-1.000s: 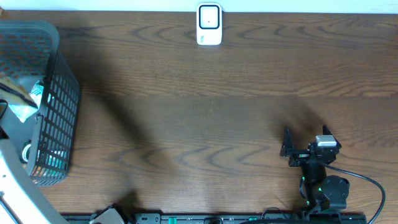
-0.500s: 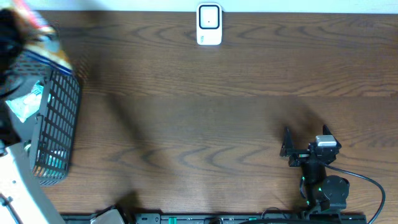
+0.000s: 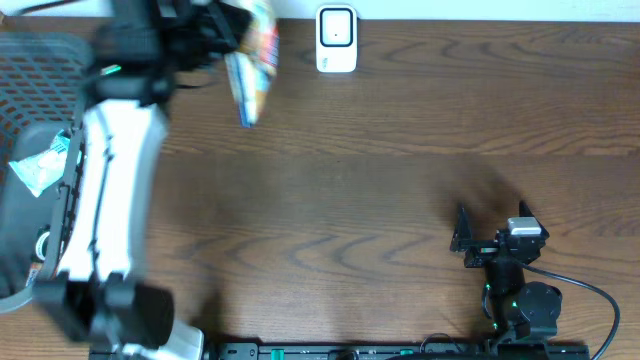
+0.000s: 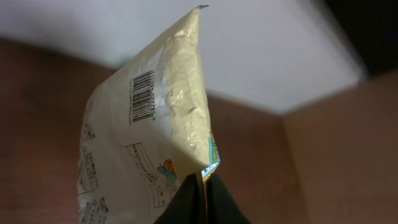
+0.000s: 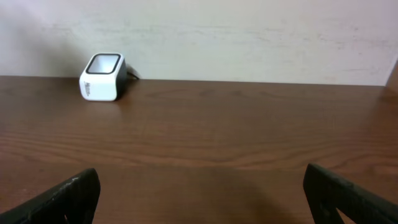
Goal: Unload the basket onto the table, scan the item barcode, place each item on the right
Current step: 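Lift the packet out and carry it toward the white scanner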
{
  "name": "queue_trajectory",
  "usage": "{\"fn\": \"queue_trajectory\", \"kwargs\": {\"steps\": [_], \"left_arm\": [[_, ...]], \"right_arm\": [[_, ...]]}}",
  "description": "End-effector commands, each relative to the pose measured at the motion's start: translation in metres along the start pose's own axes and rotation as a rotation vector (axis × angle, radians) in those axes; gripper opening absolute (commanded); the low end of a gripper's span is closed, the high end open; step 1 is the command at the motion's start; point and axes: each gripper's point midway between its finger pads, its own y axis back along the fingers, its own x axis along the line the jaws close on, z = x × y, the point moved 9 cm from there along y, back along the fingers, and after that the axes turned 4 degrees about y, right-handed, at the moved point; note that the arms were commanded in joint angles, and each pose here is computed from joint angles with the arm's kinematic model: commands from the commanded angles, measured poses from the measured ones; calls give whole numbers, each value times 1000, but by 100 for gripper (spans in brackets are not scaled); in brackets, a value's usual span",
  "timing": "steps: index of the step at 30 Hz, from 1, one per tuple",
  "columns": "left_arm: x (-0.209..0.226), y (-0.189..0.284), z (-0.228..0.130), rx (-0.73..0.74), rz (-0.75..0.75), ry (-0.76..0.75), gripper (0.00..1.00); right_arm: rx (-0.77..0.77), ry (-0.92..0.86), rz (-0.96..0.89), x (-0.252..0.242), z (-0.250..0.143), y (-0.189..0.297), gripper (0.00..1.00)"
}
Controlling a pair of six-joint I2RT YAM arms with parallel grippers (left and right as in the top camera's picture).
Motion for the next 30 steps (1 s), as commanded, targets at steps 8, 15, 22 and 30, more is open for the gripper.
{"fn": "queue_trajectory", "kwargs": {"steps": [8, 15, 22, 30], "left_arm": [[43, -174, -116, 423, 50, 79, 8], [28, -208, -169, 547, 15, 56, 8], [-3, -189, -151, 491, -57, 9, 25], [-32, -113, -75, 247, -138, -191, 53]], "right_arm": [[-1, -17, 9, 1, 0, 0, 99], [-1, -17, 9, 1, 0, 0, 99], [-1, -17, 9, 1, 0, 0, 99], [-1, -17, 9, 1, 0, 0, 99]]}}
